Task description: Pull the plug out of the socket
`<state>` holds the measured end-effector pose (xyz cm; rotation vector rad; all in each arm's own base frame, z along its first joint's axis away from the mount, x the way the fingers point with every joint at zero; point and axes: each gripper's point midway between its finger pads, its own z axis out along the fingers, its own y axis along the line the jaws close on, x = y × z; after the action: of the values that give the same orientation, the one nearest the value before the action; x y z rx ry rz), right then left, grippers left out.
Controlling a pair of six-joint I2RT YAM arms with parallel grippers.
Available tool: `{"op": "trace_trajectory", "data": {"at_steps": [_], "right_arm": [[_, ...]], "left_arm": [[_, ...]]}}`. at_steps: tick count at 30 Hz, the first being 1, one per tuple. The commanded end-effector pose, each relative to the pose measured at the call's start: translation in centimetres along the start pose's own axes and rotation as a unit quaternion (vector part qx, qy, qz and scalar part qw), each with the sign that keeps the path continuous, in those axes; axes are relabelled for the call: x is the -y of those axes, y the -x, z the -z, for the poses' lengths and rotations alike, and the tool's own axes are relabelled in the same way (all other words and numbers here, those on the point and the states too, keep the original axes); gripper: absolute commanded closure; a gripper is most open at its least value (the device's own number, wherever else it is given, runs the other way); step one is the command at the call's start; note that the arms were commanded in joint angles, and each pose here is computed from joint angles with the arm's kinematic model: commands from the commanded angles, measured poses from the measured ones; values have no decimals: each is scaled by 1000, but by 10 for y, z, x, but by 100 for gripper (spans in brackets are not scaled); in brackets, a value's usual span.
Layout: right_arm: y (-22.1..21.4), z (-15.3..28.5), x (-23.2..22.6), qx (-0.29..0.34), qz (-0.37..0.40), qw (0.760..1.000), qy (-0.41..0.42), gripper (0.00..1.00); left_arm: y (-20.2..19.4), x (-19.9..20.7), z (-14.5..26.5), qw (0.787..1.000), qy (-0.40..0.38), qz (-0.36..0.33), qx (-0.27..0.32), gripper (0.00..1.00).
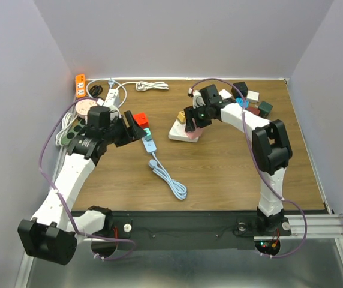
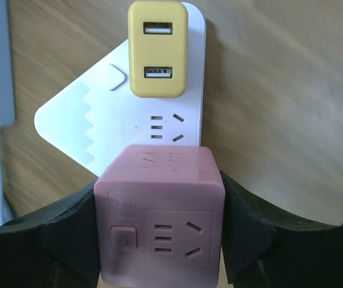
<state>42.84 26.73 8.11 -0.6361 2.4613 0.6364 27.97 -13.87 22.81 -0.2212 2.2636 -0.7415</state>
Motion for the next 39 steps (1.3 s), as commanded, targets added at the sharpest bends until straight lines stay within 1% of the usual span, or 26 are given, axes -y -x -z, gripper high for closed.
{"op": "trace_trajectory", "data": {"at_steps": [1, 2, 3, 4, 5, 6, 7, 8, 9, 10, 12, 13, 15, 16, 17, 18, 19, 21, 23, 25, 28, 34, 35, 39], "right_arm": [[11, 48, -10, 47, -27, 997, -48, 100], [4, 52, -7, 45, -39, 996, -61, 100], [-8, 63, -4, 46, -52, 994, -85, 99], [-15, 68, -1, 48, -83, 990, -101, 100], [-35, 72, 9, 39, -104, 984, -137, 99], [-36, 85, 5, 56, -133, 979, -143, 99], [-42, 92, 5, 63, -151, 975, -151, 99], [-47, 95, 0, 66, -164, 974, -144, 99], [-61, 99, -8, 62, -179, 973, -131, 100], [-66, 99, -14, 60, -182, 974, -120, 99], [-79, 96, -23, 52, -178, 976, -116, 100], [-93, 94, -23, 40, -182, 975, -120, 99], [-108, 91, -23, 29, -189, 974, -119, 99], [-112, 90, -24, 27, -189, 975, -117, 100], [-111, 91, -27, 33, -187, 976, -111, 100], [-114, 91, -28, 31, -187, 976, -110, 100], [-116, 91, -28, 32, -187, 976, -109, 100], [-120, 93, -28, 34, -188, 975, -112, 99], [-123, 94, -28, 36, -188, 975, -112, 100], [-124, 94, -29, 35, -188, 976, -108, 100], [-125, 94, -31, 35, -186, 977, -101, 100], [-122, 96, -36, 38, -179, 979, -91, 100], [-122, 96, -36, 39, -179, 979, -90, 100], [-124, 96, -37, 37, -180, 979, -88, 100]], "left_arm": [[-14, 34, -18, 998, -61, -12, -18, 29], [-14, 42, -23, 997, -74, -17, -15, 30], [-24, 51, -30, 996, -82, -16, -30, 31], [-30, 52, -36, 996, -83, -15, -37, 33], [-31, 54, -45, 996, -84, -14, -37, 34], [-42, 59, -51, 995, -89, -13, -50, 37], [-41, 65, -56, 994, -96, -11, -43, 37], [-47, 68, -61, 994, -100, -13, -48, 38], [-60, 71, -70, 993, -101, -14, -65, 40], [-61, 78, -76, 992, -112, -19, -59, 41], [-75, 79, -92, 991, -110, -20, -77, 48], [-78, 85, -98, 990, -118, -23, -79, 59], [-96, 95, -113, 986, -126, -29, -105, 73], [-100, 102, -118, 985, -134, -34, -107, 84], [-113, 110, -121, 982, -140, -41, -121, 89], [-123, 110, -132, 981, -133, -42, -134, 94], [-125, 117, -136, 980, -139, -44, -135, 100], [-139, 129, -146, 977, -148, -44, -145, 100], [-149, 133, -157, 975, -154, -40, -153, 100], [-160, 140, -160, 973, -164, -36, -160, 100], [-170, 137, -166, 973, -158, -37, -167, 100], [-165, 137, -176, 976, -150, -41, -151, 100], [-160, 141, -178, 977, -151, -42, -142, 100], [-157, 148, -192, 978, -151, -50, -137, 100]]}}
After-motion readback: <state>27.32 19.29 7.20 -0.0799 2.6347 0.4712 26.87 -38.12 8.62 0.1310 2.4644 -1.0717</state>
